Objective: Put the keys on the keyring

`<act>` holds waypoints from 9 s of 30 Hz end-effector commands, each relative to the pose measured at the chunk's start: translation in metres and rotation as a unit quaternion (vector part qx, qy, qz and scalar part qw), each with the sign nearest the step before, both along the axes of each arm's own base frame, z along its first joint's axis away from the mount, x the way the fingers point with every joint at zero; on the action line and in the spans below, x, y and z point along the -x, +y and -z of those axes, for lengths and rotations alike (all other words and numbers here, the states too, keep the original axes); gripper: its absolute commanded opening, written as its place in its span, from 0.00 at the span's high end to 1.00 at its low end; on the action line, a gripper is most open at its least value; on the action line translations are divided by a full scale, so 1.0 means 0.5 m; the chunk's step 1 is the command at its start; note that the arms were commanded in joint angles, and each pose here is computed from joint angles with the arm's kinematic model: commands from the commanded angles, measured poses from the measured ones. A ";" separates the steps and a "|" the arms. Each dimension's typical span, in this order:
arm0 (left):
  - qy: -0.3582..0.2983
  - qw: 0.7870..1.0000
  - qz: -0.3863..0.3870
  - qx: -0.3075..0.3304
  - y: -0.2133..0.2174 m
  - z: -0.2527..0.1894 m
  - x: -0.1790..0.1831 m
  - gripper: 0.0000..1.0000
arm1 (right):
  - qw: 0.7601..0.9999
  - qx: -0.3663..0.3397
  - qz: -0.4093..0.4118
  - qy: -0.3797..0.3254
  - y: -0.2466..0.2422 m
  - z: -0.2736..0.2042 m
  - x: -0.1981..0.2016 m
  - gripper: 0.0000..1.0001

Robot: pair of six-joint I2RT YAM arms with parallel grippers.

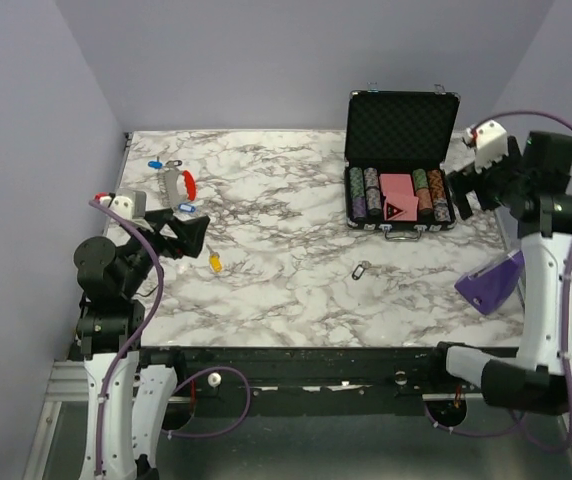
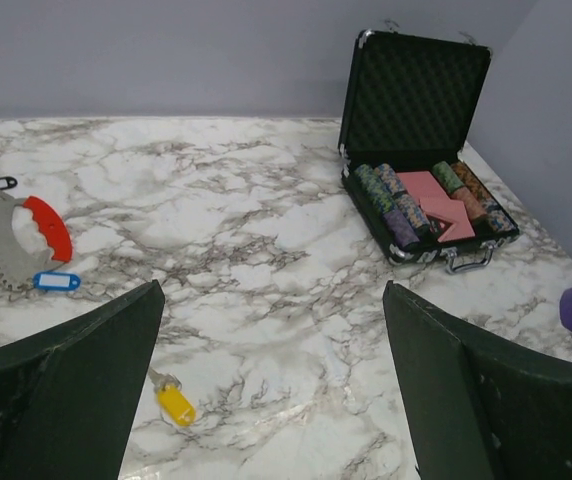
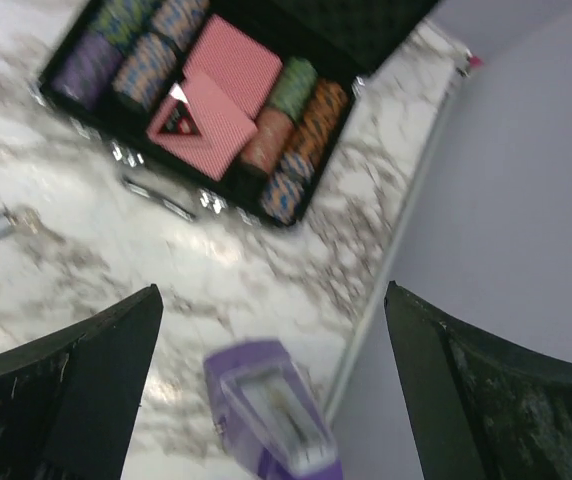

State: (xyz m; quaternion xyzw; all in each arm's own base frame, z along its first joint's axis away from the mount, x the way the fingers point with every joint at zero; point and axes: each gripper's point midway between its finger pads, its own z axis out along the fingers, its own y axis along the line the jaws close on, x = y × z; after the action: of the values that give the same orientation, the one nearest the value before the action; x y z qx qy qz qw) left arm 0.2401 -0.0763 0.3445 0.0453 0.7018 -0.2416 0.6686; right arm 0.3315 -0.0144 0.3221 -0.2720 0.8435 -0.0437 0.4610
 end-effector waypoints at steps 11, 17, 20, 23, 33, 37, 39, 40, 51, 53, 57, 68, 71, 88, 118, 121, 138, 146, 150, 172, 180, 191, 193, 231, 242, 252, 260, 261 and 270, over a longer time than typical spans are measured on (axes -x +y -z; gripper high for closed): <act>0.035 0.998 0.048 -0.023 -0.031 0.131 0.040 0.01 | 0.974 0.097 0.046 0.199 -0.297 0.213 0.204 0.00; 0.049 0.997 0.048 -0.022 -0.030 0.134 0.038 0.01 | 0.970 0.068 0.001 0.233 -0.277 0.282 0.217 0.00; 0.048 0.998 0.040 -0.023 -0.026 0.139 0.040 0.01 | 0.965 0.046 -0.021 0.256 -0.265 0.323 0.233 0.02; 0.052 0.998 0.040 -0.023 -0.026 0.146 0.041 0.01 | 0.958 0.021 -0.043 0.283 -0.247 0.354 0.254 0.05; 0.056 0.997 0.053 -0.017 -0.034 0.151 0.043 0.01 | 0.958 0.002 -0.052 0.281 -0.234 0.353 0.251 0.29; 0.054 0.997 0.059 -0.014 -0.038 0.150 0.048 0.01 | 0.954 -0.009 -0.064 0.292 -0.226 0.348 0.258 0.53; 0.048 0.996 0.070 -0.014 -0.045 0.144 0.054 0.01 | 0.953 -0.012 -0.070 0.293 -0.219 0.337 0.263 0.62; 0.043 0.995 0.088 -0.013 -0.055 0.141 0.060 0.01 | 0.954 -0.012 -0.073 0.289 -0.215 0.326 0.264 0.66; -0.007 0.967 0.255 -0.010 -0.153 0.124 0.124 0.01 | 0.978 0.039 -0.087 0.187 -0.164 0.222 0.257 0.83; -0.005 0.967 0.253 -0.011 -0.153 0.126 0.121 0.01 | 0.981 0.042 -0.099 0.161 -0.131 0.192 0.249 0.84; 0.000 0.969 0.247 -0.014 -0.150 0.128 0.115 0.01 | 0.982 0.015 -0.149 0.119 -0.035 0.128 0.212 0.85; 0.006 0.976 0.216 -0.037 -0.134 0.141 0.097 0.01 | 0.937 -0.124 -0.309 0.103 0.278 0.052 0.073 0.86; 0.014 0.982 0.181 -0.051 -0.115 0.149 0.083 0.01 | 0.916 -0.133 -0.360 0.115 0.415 0.061 0.050 0.89; -0.008 0.994 -0.068 -0.090 0.041 0.157 0.041 0.01 | 0.868 -0.240 -0.432 0.045 0.908 0.072 -0.210 0.91; 0.031 0.986 -0.115 -0.117 0.077 0.197 0.008 0.01 | 0.762 -0.500 -0.411 0.025 1.163 0.114 -0.245 0.99; 0.047 0.985 -0.113 -0.120 0.076 0.207 -0.007 0.01 | 0.782 -0.432 -0.450 -0.007 1.150 0.113 -0.235 0.99; 0.065 0.994 -0.032 -0.080 0.004 0.219 -0.084 0.01 | 0.760 -0.306 -0.569 0.075 1.047 0.207 -0.119 0.33; 0.041 0.997 0.030 -0.064 -0.040 0.240 -0.094 0.01 | 0.752 -0.332 -0.559 0.112 0.984 0.123 -0.084 0.00; 0.044 0.997 0.011 -0.061 -0.031 0.240 -0.110 0.01 | 0.777 -0.328 -0.522 0.129 0.920 0.109 -0.086 0.00; 0.161 0.971 -0.137 -0.116 -0.048 0.331 -0.344 0.03 | 0.787 -0.373 -0.465 0.161 0.586 0.150 0.178 0.00; 0.206 0.968 -0.110 -0.092 -0.079 0.385 -0.349 0.26 | 0.779 -0.384 -0.466 0.169 0.575 0.160 0.178 0.00; 0.114 0.977 -0.127 -0.130 -0.047 0.246 -0.375 0.94 | 0.775 -0.384 -0.473 0.171 0.572 0.167 0.184 0.00; 0.103 0.976 -0.132 -0.139 -0.025 0.216 -0.392 1.00 | 0.774 -0.383 -0.474 0.173 0.571 0.169 0.186 0.00; 0.109 0.870 -0.239 -0.417 0.200 0.207 -0.710 1.00 | 0.752 -0.384 -0.492 0.214 0.569 0.174 0.199 0.00; 0.144 0.847 -0.224 -0.460 0.180 0.289 -0.696 1.00 | 0.748 -0.386 -0.499 0.206 0.563 0.160 0.203 0.00; 0.141 0.847 -0.224 -0.461 0.184 0.298 -0.666 1.00 | 0.746 -0.386 -0.502 0.204 0.561 0.155 0.207 0.00; 0.155 0.848 -0.219 -0.457 0.162 0.324 -0.655 1.00 | 0.744 -0.388 -0.505 0.200 0.558 0.148 0.209 0.00; 0.159 0.846 -0.225 -0.457 0.161 0.334 -0.648 1.00 | 0.744 -0.388 -0.506 0.199 0.558 0.146 0.209 0.00; 0.163 0.849 -0.206 -0.459 0.112 0.377 -0.602 1.00 | 0.742 -0.390 -0.510 0.196 0.555 0.137 0.214 0.00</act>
State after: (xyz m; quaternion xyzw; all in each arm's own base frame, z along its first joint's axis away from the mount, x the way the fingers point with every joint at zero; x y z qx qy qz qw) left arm 0.5571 -0.0097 0.1599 0.1648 0.8172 0.2607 0.4869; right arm 0.2285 0.2646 0.2313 -0.4435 0.6206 0.5797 0.2866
